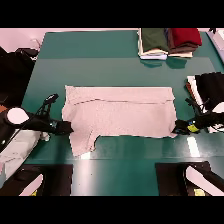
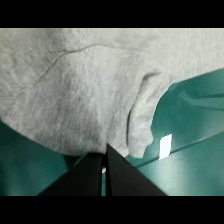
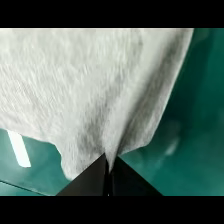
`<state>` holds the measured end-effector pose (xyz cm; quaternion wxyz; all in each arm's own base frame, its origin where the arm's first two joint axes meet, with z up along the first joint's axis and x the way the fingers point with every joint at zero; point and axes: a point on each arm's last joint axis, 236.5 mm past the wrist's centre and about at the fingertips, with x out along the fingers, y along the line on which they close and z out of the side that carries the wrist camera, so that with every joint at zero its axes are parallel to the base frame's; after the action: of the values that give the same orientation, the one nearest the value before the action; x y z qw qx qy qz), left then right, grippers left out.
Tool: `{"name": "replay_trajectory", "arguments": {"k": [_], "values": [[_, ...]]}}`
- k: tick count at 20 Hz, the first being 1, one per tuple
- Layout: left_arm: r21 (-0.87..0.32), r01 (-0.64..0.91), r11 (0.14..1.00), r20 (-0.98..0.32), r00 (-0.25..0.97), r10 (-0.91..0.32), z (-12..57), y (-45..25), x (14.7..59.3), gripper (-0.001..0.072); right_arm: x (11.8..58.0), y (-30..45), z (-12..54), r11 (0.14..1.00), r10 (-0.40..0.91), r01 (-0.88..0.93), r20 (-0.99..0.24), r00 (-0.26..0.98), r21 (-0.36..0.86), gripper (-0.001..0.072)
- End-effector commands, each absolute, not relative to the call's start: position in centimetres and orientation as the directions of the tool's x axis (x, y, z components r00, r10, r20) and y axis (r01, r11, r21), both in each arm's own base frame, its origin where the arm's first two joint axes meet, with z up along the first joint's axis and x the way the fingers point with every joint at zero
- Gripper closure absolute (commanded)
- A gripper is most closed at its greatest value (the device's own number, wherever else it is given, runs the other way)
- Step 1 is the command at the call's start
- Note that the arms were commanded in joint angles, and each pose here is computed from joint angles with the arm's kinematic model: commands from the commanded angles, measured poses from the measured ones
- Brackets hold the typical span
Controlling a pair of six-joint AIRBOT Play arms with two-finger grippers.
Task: Fold the shirts.
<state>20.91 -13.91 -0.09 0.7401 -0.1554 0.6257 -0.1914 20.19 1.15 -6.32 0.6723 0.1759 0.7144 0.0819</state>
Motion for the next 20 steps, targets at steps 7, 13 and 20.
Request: {"name": "replay_trajectory", "arguments": {"k": [7,13,20], "values": [[-0.408,0.133,0.903,-0.878,0.215,-0.429,3.3,-12.3,19.5,0.0687,20.2,-2.7,-1.0,0.978,0.178,0.089,-0.978,0.108,0.188,0.0698],[-0.271,0.136,0.953,-0.83,0.469,-0.303,6.5,-9.7,28.1,0.0686,29.4,-1.6,-0.1,0.984,0.178,-0.018,-0.975,0.129,0.177,0.0698],[-0.254,0.096,0.962,-0.865,0.423,-0.27,1.2,-10.4,36.8,0.0685,37.3,-0.4,-1.0,0.98,0.198,-0.057,-0.974,0.111,0.192,0.0699]]}}
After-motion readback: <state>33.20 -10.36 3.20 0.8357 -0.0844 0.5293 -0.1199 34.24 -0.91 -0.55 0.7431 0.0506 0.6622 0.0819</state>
